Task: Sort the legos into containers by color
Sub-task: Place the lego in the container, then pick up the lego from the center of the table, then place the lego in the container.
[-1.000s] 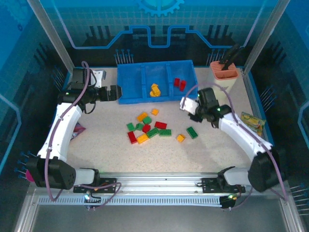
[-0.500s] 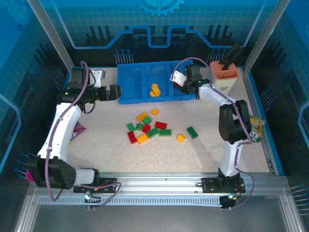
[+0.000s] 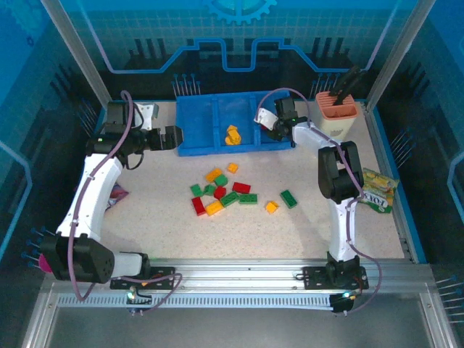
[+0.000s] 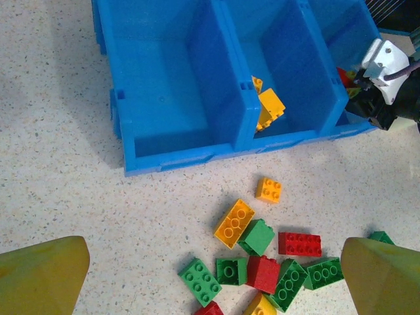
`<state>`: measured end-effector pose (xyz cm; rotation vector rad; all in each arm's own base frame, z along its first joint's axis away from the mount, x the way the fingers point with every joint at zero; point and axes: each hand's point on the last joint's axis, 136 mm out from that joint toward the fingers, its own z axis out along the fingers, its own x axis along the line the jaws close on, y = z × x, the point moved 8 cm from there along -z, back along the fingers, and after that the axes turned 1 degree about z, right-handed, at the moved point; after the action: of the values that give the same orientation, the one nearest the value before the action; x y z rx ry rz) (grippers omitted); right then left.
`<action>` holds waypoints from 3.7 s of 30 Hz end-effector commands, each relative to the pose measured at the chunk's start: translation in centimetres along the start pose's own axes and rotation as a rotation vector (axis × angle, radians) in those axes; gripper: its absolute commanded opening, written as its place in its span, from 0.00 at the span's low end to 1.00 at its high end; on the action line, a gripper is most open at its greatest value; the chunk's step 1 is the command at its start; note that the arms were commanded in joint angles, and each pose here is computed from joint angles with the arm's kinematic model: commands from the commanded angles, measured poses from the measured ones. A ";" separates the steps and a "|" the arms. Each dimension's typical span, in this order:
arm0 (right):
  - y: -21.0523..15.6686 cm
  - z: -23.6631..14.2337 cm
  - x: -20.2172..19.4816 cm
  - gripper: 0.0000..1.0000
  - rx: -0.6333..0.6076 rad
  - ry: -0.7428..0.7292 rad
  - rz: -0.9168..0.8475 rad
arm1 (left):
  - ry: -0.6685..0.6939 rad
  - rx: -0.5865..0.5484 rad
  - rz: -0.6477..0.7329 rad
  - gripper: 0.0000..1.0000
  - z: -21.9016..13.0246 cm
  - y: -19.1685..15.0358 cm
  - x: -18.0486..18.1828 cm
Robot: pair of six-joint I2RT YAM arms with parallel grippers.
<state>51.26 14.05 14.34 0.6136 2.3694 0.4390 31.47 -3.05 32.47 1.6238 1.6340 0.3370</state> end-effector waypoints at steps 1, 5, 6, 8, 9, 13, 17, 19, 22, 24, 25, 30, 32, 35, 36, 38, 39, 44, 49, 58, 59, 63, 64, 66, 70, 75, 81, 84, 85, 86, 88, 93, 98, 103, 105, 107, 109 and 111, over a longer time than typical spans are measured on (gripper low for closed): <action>-0.1 -0.3 -1.0 0.28 0.006 -0.019 0.004 | -0.005 -0.006 -0.026 1.00 0.1 0.2 0.4; 0.1 -1.2 -1.1 0.35 0.011 0.000 0.032 | -0.005 -0.008 -0.031 0.99 0.0 0.3 0.5; 0.2 -1.5 -1.2 0.36 0.013 0.000 0.042 | -0.006 -0.008 -0.030 0.99 0.0 0.3 0.5; 0.2 -2.3 -1.3 0.43 0.007 -0.002 0.065 | -0.006 -0.012 -0.031 0.99 -0.1 0.3 0.5; 0.1 -2.7 -1.4 0.49 0.007 -0.014 0.075 | -0.007 -0.014 -0.034 1.00 -0.1 0.3 0.6; -0.2 -4.1 -1.1 0.50 -0.001 -0.041 0.110 | -0.028 -0.028 -0.043 1.00 -0.4 0.4 0.3; 0.8 -6.8 -1.5 0.51 -0.001 -0.114 0.173 | -0.028 -0.029 -0.045 1.00 -0.3 0.5 0.3; 1.5 -8.6 -2.0 0.52 0.025 -0.175 0.215 | -0.030 -0.022 -0.050 1.00 -0.1 0.4 0.4; 1.9 -11.2 -2.0 0.58 0.095 -0.221 0.294 | -0.030 -0.016 -0.049 1.00 0.0 0.3 0.4; 1.5 -12.9 -1.5 0.61 0.149 -0.213 0.387 | -0.028 -0.018 -0.047 0.99 -0.1 0.4 0.4; 1.2 -13.8 -0.8 0.61 0.180 -0.171 0.436 | -0.027 -0.017 -0.047 0.99 -0.1 0.3 0.4; -1.5 -16.5 5.0 0.63 0.273 0.153 0.643 | -0.029 -0.015 -0.049 1.00 -0.1 0.3 0.5; -2.6 -17.2 7.6 0.64 0.302 0.251 0.746 | -0.033 -0.016 -0.051 0.99 -0.1 0.3 0.4; -3.8 -18.2 11.2 0.64 0.358 0.317 0.823 | -0.038 -0.020 -0.052 0.99 -0.1 0.4 0.3; -4.1 -18.4 12.3 0.64 0.374 0.329 0.834 | -0.042 -0.021 -0.054 0.99 -0.2 0.4 0.3; -4.7 -18.8 14.5 0.64 0.413 0.363 0.866 | -0.045 -0.023 -0.053 1.00 -0.3 0.4 0.2; -4.8 -18.9 15.4 0.64 0.427 0.382 0.876 | -0.045 -0.024 -0.053 0.99 -0.3 0.4 0.2; -6.0 -19.1 18.7 0.65 0.495 0.417 0.891 | -0.049 -0.026 -0.057 0.99 -0.4 0.3 0.2; -6.2 -18.6 20.2 0.65 0.522 0.417 0.835 | -0.045 -0.023 -0.060 1.00 -0.5 0.3 0.2; -5.4 -16.6 20.3 0.65 0.576 0.357 0.691 | -0.019 -0.008 -0.066 1.00 -0.2 0.2 0.5; -5.6 -16.4 20.3 0.65 0.587 0.341 0.668 | -0.018 -0.009 -0.066 0.99 -0.3 0.2 0.5; -6.1 -15.9 20.3 0.64 0.610 0.314 0.628 | -0.018 -0.009 -0.066 0.99 -0.4 0.2 0.4; -6.2 -15.8 20.4 0.64 0.613 0.313 0.622 | -0.018 -0.012 -0.068 0.99 -0.4 0.2 0.4; -6.2 -15.3 20.8 0.63 0.612 0.329 0.620 | -0.020 -0.013 -0.068 0.99 -0.4 0.3 0.4; -6.3 -14.4 22.1 0.61 0.625 0.362 0.593 | -0.009 -0.009 -0.070 1.00 -0.3 0.2 0.6; -6.3 -13.5 23.1 0.58 0.636 0.383 0.564 | -0.009 0.004 -0.075 0.99 0.0 0.2 0.7; -7.2 -13.0 23.8 0.46 0.680 0.389 0.540 | -0.001 0.010 -0.080 0.99 0.3 0.2 0.8; -7.7 -13.0 24.0 0.39 0.698 0.393 0.524 | 0.002 0.016 -0.081 0.99 0.4 0.2 0.9; -7.8 -13.0 24.0 0.36 0.701 0.389 0.519 | 0.003 0.018 -0.083 0.99 0.5 0.2 0.9; -7.7 -13.0 23.8 0.34 0.700 0.386 0.517 | 0.003 0.018 -0.082 0.99 0.5 0.2 0.9; -7.3 -12.8 23.2 0.30 0.684 0.387 0.516 | 0.004 0.021 -0.082 0.99 0.6 0.2 1.0; -3.3 -12.6 19.2 0.26 0.569 0.381 0.484 | 0.009 0.020 -0.079 0.99 0.5 0.2 1.0; 3.6 -11.9 12.9 0.25 0.365 0.333 0.454 | 0.017 0.017 -0.075 0.99 0.4 0.2 1.0; 9.5 -9.4 7.7 0.25 0.184 0.277 0.441 | 0.025 0.021 -0.071 0.99 0.5 0.2 1.1; 11.0 -8.0 6.5 0.25 0.153 0.255 0.420 | 0.029 0.023 -0.068 0.99 0.5 0.3 1.2; 11.7 -6.0 5.6 0.25 0.158 0.220 0.389 | 0.033 0.022 -0.067 1.00 0.5 0.2 1.2; 12.2 -4.5 4.6 0.25 0.141 0.182 0.367 | 0.028 0.016 -0.071 0.99 0.5 0.3 1.1; 12.3 -3.1 4.0 0.24 0.114 0.145 0.361 | 0.016 0.022 -0.077 0.99 0.6 0.3 1.1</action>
<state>49.57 27.05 22.26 1.1464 2.3979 0.6504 32.19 -2.53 31.55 1.5795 1.7078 0.2983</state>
